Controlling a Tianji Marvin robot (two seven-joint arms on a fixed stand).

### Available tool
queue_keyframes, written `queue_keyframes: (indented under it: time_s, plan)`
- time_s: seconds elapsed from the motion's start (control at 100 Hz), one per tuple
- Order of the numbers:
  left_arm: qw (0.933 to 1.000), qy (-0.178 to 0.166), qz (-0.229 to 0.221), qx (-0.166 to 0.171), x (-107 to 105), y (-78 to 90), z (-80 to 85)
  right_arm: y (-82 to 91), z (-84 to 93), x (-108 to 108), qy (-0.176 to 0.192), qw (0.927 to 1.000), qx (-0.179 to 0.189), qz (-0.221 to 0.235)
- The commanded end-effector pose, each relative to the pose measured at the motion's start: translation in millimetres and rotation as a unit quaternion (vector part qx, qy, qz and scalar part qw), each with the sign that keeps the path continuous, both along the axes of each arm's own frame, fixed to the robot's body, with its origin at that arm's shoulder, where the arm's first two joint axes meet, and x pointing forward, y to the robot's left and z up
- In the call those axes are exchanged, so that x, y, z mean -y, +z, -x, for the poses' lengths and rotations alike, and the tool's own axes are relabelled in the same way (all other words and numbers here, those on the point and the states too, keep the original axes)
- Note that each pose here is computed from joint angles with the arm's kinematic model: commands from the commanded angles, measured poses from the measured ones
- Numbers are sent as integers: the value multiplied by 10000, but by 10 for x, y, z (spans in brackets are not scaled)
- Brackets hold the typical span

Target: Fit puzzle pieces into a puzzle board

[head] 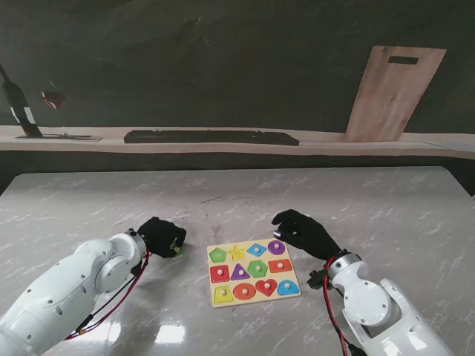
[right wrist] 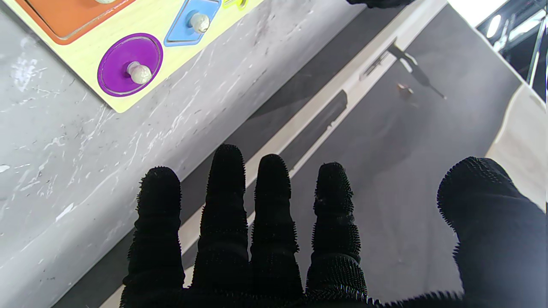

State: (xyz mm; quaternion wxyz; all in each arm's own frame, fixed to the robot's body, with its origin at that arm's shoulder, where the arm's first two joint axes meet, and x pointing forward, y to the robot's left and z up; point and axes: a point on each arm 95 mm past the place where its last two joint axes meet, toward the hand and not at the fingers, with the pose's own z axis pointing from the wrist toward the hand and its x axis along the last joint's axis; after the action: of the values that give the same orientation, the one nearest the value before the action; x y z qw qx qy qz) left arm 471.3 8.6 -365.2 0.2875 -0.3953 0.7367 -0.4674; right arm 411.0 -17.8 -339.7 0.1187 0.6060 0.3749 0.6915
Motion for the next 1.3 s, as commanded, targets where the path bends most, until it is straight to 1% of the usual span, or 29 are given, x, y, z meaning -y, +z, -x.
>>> queue_keyframes:
  time_s: [0.0, 0.58, 0.97, 1.11, 1.29]
  plan:
    - [10000, 2, -20, -8, 16, -12, 2, -21, 23, -24, 9, 10000, -16, 1]
    - [9999, 53, -35, -105, 66, -111, 12, -20, 22, -17, -2, 10000, -22, 15]
    - [9998, 91, 4, -148, 92, -135, 19, -20, 15, -9, -26, 10000, -27, 32]
    - [9998, 92, 52, -177, 101, -117, 23, -21, 11, -7, -39, 10000, -32, 41]
    - [9997, 171, 151, 4, 138, -47, 38, -23, 5, -9, -42, 10000, -47, 36]
